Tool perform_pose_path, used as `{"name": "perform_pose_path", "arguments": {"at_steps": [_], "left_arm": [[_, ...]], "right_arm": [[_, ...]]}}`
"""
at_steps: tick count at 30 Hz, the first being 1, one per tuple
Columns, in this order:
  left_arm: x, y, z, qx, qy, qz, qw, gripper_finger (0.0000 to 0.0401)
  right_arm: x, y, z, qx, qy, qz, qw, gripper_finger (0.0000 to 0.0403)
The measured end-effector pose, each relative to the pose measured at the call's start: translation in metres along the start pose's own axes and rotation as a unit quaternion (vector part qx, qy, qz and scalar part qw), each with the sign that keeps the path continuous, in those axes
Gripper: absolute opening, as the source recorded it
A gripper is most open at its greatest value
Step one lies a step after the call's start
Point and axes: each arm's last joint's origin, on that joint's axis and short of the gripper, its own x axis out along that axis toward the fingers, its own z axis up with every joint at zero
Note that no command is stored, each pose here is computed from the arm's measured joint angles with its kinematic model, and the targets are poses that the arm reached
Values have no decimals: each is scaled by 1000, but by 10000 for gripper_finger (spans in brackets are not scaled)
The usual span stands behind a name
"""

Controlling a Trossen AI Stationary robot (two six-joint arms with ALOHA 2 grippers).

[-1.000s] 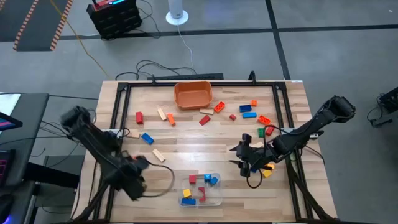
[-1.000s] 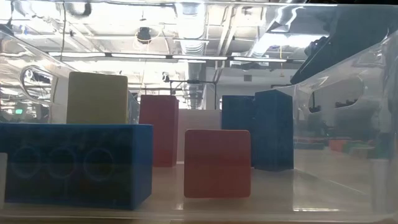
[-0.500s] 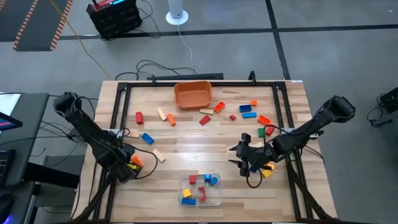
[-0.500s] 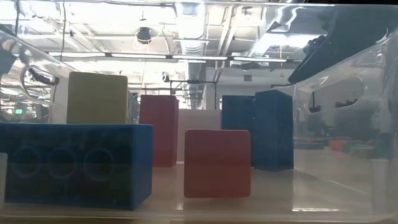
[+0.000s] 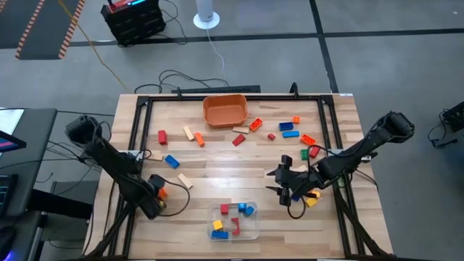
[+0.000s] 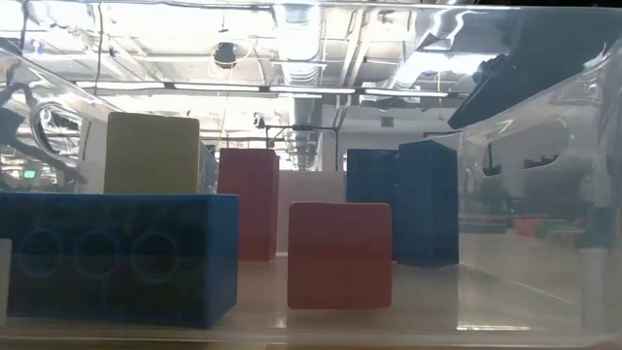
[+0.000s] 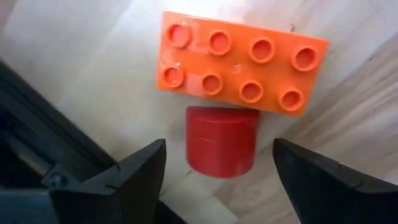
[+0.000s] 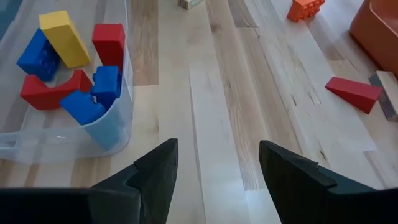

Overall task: Sort blocks by size
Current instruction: Put the small red wooden block into the orange bin

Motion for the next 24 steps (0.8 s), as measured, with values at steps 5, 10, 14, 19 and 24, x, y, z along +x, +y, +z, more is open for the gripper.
{"name": "perform_pose_path", "arguments": {"at_steps": [5, 10, 14, 19, 24], "left_arm": [[6, -6, 0, 22, 2, 2, 1000, 249], [6, -7, 0, 21, 3, -1, 1000, 172], [5, -8, 0, 16, 0, -8, 1000, 140], [-5, -14, 1, 24, -20, -18, 999, 140], [-27, -17, 8, 9, -37, -45, 998, 99]], "right_arm": [[0, -1, 0, -3, -1, -1, 1000, 255], [0, 0, 1, -4, -6, 1, 1000, 255], [0, 1, 1, -2, -6, 3, 1000, 255], [0, 0, 1, -3, -6, 1, 1000, 255], [2, -3, 3, -4, -6, -4, 1000, 255]]}}
